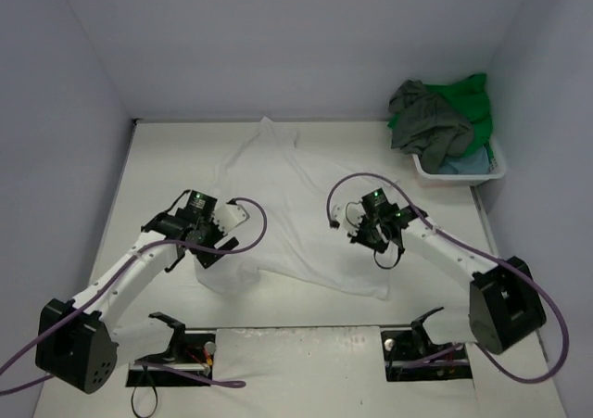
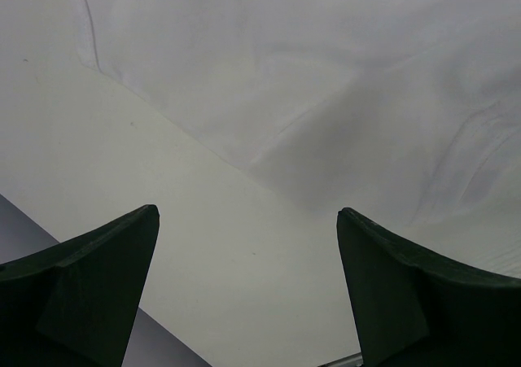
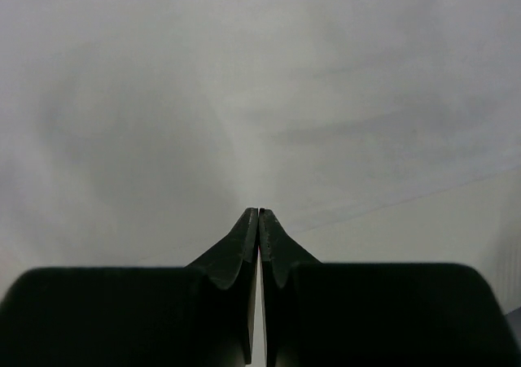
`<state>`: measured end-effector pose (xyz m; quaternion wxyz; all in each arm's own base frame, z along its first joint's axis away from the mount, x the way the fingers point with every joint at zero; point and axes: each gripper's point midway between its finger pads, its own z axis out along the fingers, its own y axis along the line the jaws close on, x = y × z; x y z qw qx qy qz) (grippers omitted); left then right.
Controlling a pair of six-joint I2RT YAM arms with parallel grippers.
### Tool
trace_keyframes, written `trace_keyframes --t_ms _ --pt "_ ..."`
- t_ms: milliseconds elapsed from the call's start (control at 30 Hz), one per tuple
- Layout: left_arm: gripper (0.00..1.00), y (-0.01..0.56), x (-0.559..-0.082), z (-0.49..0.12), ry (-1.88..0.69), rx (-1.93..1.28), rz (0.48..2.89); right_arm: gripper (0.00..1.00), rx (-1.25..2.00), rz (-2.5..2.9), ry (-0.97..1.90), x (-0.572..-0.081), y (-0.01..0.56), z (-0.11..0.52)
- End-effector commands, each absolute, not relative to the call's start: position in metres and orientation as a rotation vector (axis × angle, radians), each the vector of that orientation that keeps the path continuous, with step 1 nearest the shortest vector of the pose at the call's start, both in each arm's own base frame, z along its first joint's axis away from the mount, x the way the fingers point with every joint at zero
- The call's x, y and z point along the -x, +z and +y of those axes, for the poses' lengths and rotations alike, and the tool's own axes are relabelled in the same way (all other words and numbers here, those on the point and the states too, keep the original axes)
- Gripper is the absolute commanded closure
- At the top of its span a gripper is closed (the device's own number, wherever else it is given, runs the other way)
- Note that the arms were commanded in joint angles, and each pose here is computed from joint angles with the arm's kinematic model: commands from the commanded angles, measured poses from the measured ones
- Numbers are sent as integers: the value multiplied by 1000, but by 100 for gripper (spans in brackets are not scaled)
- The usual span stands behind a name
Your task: Fold and stack the t-shirts
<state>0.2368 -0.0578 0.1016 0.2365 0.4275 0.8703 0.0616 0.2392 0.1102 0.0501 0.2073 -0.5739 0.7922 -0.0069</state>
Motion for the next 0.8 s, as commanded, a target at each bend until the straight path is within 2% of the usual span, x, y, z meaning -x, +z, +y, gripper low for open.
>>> trace_keyframes --t_ms 0,767 --pt "15 115 -263 -66 203 -1160 2301 100 1442 2207 6 -276 62 114" --pt "15 95 -261 -67 188 -1165 2329 100 1200 2397 30 -372 -5 77"
